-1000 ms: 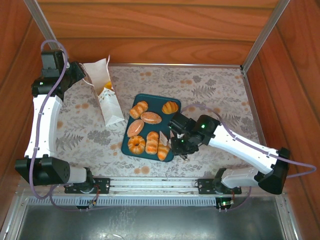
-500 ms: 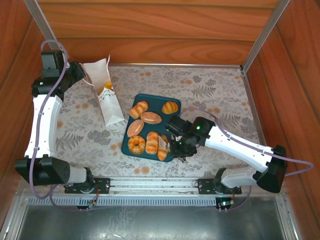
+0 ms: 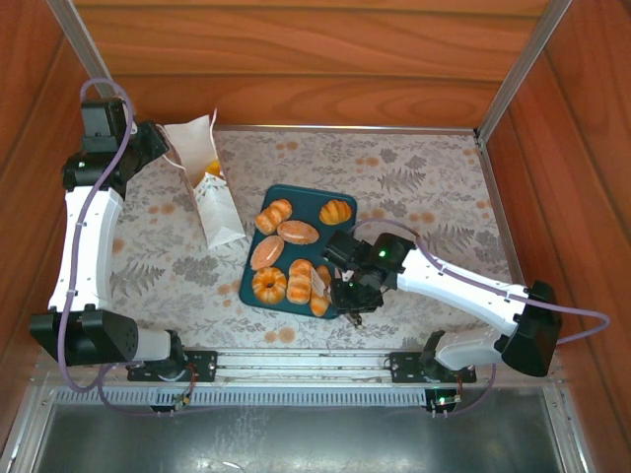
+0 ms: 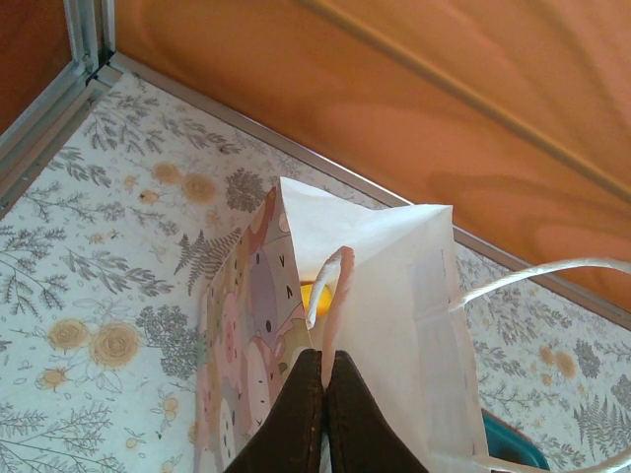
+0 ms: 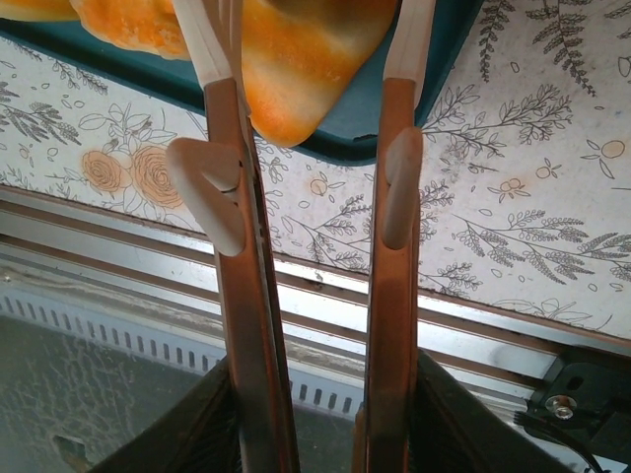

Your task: Place the fake bread into the paper bag

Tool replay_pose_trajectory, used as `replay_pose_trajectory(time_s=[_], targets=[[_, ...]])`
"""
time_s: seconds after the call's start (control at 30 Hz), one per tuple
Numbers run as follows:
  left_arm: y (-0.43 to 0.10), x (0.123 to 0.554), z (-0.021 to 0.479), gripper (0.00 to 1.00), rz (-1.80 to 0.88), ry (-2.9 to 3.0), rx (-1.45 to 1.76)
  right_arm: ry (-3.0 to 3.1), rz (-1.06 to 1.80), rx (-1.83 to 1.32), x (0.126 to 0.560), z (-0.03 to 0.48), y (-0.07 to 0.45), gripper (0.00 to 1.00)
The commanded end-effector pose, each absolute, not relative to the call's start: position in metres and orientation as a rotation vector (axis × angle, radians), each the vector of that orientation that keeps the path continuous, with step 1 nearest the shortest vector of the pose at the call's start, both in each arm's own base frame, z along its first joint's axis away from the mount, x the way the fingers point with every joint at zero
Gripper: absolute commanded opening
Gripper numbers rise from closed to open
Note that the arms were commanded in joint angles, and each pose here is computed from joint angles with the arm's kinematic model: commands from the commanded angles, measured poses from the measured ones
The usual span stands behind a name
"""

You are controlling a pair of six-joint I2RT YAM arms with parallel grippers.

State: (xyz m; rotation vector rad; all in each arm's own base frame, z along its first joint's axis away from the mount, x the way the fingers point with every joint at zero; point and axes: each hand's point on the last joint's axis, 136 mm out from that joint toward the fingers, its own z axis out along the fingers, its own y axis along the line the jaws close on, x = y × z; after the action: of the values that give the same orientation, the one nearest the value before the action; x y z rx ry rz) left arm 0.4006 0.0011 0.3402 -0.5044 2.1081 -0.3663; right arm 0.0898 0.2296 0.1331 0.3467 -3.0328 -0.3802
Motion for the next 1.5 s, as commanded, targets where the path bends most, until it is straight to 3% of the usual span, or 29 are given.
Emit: replay_pose_trajectory(time_s=[0.0, 0.4, 0.73, 1.0, 1.47], targets=[[-0.003, 0.4, 0.345, 0.0, -0.383, 2.091, -0.494, -3.026, -0.379, 0.323, 0.086, 0.129, 0.23, 0.41], [-0.004, 0.401, 0.345, 0.0, -0.393, 2.089, -0.498, -3.076, -0.398, 0.283, 0.087, 0.14, 0.216, 0.19], [-0.005, 0.401, 0.345, 0.0, -0.397, 2.088, -0.499, -3.179, -0.441, 0.259, 0.103, 0.17, 0.208, 0.17], [-0.006, 0.402, 0.345, 0.0, -0.406, 2.087, -0.499, -3.368, -0.72, 0.418, 0.143, 0.251, 0.235, 0.17], [-0.008, 0.4, 0.347, 0.0, -0.41, 2.084, -0.492, -3.365, -1.465, 1.025, 0.204, 0.42, 0.364, 0.17]])
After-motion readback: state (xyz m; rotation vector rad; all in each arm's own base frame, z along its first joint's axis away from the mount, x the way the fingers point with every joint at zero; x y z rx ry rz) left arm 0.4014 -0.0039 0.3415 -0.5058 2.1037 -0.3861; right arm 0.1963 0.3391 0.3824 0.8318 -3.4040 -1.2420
